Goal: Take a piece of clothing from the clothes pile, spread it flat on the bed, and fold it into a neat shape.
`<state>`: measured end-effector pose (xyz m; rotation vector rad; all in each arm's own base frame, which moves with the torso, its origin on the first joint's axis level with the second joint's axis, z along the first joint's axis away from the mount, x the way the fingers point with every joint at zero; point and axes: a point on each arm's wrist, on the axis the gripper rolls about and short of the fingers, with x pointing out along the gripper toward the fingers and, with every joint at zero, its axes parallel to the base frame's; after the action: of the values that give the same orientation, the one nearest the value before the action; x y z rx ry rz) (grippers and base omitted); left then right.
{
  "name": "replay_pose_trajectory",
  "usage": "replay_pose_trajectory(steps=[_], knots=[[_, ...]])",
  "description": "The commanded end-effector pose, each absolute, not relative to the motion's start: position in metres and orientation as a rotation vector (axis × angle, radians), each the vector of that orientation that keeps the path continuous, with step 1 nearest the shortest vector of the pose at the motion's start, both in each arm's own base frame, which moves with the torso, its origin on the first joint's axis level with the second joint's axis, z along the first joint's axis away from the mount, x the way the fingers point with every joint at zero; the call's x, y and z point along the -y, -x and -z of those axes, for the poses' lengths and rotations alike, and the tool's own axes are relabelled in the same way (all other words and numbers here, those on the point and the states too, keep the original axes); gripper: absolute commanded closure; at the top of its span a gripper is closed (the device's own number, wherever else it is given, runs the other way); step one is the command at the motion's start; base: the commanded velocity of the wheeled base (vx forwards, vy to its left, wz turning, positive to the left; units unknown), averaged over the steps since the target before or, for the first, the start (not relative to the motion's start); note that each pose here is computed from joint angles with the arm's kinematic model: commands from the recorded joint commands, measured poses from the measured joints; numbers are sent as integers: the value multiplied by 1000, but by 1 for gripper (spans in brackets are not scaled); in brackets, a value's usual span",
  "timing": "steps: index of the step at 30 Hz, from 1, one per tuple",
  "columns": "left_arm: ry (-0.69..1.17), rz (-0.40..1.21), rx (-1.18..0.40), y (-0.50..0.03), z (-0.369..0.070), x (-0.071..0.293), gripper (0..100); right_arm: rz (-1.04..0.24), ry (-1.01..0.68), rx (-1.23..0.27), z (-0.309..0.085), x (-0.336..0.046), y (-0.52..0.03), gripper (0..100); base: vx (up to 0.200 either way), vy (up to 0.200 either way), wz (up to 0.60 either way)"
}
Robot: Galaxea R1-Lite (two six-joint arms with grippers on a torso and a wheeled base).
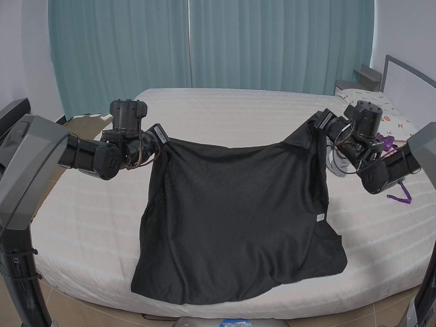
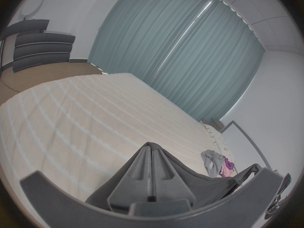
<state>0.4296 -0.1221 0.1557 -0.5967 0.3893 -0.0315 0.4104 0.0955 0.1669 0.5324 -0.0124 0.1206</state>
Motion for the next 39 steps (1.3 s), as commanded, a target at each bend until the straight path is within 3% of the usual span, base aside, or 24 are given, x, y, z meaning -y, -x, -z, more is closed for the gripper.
replay_pose_trajectory(steps=[1, 11, 12, 13, 14, 19, 25, 29, 34, 39], knots=[[585, -10, -476, -451, -103, 125, 100, -68, -514, -134, -92, -98, -434, 100, 0, 0, 0], [575, -26, -524, -467, -61, 131, 100, -19, -503, -177, -47, -95, -448, 100, 0, 0, 0], [575, -29, -528, -471, -55, 132, 0, -9, -503, -178, -43, -93, -451, 100, 0, 0, 0], [574, -31, -532, -473, -50, 133, 0, -5, -502, -182, -41, -92, -453, 100, 0, 0, 0], [573, -31, -537, -476, -46, 133, 0, -5, -501, -193, -37, -92, -454, 0, 0, 0, 0], [557, -54, -581, -479, -21, 133, 0, 3, -479, -290, -5, -95, -449, 0, 0, 0, 0], [548, -114, -629, -478, -17, 115, 0, 58, -484, -316, -8, -74, -451, 0, 0, 0, 0], [585, -163, -664, -472, -41, 89, 0, 88, -521, -288, -27, -56, -447, 0, 0, 0, 0], [743, -103, -653, -466, -77, 65, 0, 60, -625, -255, -53, -42, -440, 0, 0, 0, 0], [779, -132, -686, -456, -74, 50, 0, 63, -653, -303, -48, -36, -427, 0, 0, 0, 0]])
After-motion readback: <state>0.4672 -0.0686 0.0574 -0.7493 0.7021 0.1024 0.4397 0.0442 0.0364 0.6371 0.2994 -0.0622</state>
